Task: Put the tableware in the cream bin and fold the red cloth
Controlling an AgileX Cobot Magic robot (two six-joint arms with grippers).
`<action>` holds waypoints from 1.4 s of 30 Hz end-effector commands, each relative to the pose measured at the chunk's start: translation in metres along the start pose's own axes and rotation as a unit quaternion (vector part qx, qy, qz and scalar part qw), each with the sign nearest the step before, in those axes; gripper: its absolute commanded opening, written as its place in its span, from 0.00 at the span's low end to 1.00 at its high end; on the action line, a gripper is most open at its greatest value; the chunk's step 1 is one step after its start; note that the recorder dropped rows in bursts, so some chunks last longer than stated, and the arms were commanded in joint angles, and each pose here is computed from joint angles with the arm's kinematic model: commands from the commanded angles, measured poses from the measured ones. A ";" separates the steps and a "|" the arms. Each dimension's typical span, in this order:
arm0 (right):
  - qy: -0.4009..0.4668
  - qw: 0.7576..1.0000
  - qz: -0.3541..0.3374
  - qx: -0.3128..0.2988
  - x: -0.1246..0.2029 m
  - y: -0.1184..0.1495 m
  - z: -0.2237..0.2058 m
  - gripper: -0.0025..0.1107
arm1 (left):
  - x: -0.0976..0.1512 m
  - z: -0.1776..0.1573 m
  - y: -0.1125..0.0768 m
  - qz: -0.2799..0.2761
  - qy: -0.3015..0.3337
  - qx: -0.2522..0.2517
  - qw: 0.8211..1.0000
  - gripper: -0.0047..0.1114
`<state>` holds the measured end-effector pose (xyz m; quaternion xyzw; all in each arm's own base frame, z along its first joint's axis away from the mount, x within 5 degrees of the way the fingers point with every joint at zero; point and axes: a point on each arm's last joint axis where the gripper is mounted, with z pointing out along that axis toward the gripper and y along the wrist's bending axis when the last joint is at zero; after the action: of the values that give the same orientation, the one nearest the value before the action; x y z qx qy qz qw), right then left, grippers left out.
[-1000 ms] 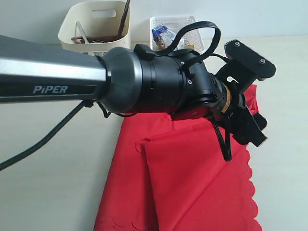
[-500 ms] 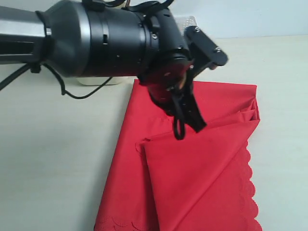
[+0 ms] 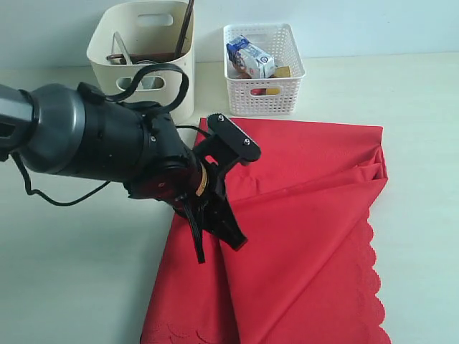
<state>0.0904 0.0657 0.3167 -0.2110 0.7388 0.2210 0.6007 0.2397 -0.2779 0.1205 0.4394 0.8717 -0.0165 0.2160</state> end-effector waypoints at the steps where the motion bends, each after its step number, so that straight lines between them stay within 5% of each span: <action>1: -0.001 1.000 0.001 0.002 0.001 -0.001 0.001 0.02 | 0.002 -0.001 -0.011 -0.041 -0.038 0.035 0.998 0.06; 5: -0.001 1.000 0.002 0.002 0.001 -0.001 0.001 0.02 | 0.003 -0.004 -0.038 -0.027 -0.046 0.060 0.997 0.06; 12: -0.003 1.000 0.001 0.002 0.001 -0.001 0.001 0.02 | -0.006 -0.036 -0.134 0.133 -0.161 0.142 0.968 0.06; 15: -0.003 1.000 0.001 0.002 0.001 -0.001 0.001 0.02 | -0.006 -0.051 -0.151 0.180 -0.169 0.147 0.958 0.06; 19: -0.003 1.000 0.001 0.002 0.001 -0.001 0.001 0.02 | -0.011 -0.060 -0.125 0.158 -0.145 0.119 0.969 0.06; 24: -0.003 1.000 0.001 0.002 0.001 -0.001 0.001 0.02 | -0.012 -0.052 -0.064 0.076 -0.116 0.075 0.987 0.06; 33: -0.003 1.000 0.001 0.002 0.001 -0.001 0.001 0.02 | 0.019 -0.023 0.021 -0.062 -0.078 0.028 0.995 0.06; 36: -0.003 1.000 0.001 0.002 0.001 -0.001 0.001 0.02 | 0.030 -0.015 0.030 -0.081 -0.077 0.026 0.993 0.06; 42: -0.010 1.000 0.001 0.002 -0.001 -0.001 0.001 0.02 | 0.045 0.013 0.011 -0.064 -0.057 0.047 0.995 0.06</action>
<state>0.0905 0.0658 0.3172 -0.2104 0.7370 0.2217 0.6029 0.2358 -0.2348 0.1079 0.3874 0.8819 -0.0893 0.2534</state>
